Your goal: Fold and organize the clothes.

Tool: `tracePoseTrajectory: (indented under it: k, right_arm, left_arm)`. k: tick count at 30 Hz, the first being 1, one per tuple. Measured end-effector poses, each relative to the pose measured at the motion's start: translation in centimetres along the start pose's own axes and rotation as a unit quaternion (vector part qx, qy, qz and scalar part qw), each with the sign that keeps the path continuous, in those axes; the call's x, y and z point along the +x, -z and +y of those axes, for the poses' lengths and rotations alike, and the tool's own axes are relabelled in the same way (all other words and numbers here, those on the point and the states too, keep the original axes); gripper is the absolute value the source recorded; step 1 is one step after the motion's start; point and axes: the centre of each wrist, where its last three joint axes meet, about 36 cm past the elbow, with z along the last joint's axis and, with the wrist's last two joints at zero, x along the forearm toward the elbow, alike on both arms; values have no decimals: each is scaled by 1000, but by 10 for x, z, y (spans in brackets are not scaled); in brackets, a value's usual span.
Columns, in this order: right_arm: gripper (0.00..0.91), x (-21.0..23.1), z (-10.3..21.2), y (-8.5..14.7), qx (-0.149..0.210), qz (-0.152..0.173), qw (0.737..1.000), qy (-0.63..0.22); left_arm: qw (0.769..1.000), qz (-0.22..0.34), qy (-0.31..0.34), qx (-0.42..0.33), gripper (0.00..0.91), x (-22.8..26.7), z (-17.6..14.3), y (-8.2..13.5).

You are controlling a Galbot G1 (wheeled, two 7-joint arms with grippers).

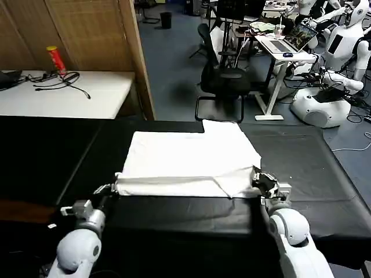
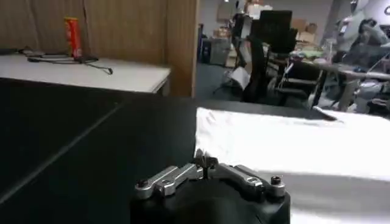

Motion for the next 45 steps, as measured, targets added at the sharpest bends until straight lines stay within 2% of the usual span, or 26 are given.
tracePoseTrajectory:
  k: [7,15,20,21,23,24,25,26,27,29,30,31,32,33,45]
  right_arm:
    - [878,17,-10,3,6,13,1000,13]
    - [878,70,-16,17,38,15,999,13]
    - [878,91,-17,6,53,33,998,14]
    - [770,93,-17,3,54,37,998,14]
    - [741,96,-15,-1,57,43,997,18]
    - [673,97,-14,-3,58,45,997,19]
    - [644,98,-12,-4,59,47,997,20]
    - [527,98,-11,-5,60,48,997,22]
    - [341,98,-10,-5,60,48,997,23]
    - [234,98,-9,-6,63,49,997,24]
    - [166,98,-9,-7,63,49,996,24]
    - [107,98,-9,-7,64,50,996,24]
    - [98,98,-8,-8,64,51,996,25]
    - [88,99,-8,-9,65,52,996,25]
    - [59,116,-9,-7,75,66,995,10]
  left_arm:
    - [1000,2,-3,-4,878,-14,3,-1]
    - [1000,13,-3,-9,878,-1,5,-3]
    - [999,25,-17,-11,878,16,2,-8]
    - [999,29,-18,-11,878,19,2,-11]
    - [999,38,-21,-9,878,25,3,-15]
    - [999,42,-21,-8,878,26,3,-17]
    - [999,45,-21,-7,878,29,4,-19]
    - [999,49,-21,-6,868,31,5,-21]
    - [998,52,-21,-5,692,32,6,-23]
    - [998,55,-22,-3,556,34,8,-23]
    - [998,56,-23,-3,244,35,8,-24]
    - [998,57,-25,-3,107,35,8,-24]
    - [998,58,-27,-2,39,35,8,-25]
    - [998,58,-28,-2,0,35,9,-25]
    - [997,68,-27,-13,0,43,11,-25]
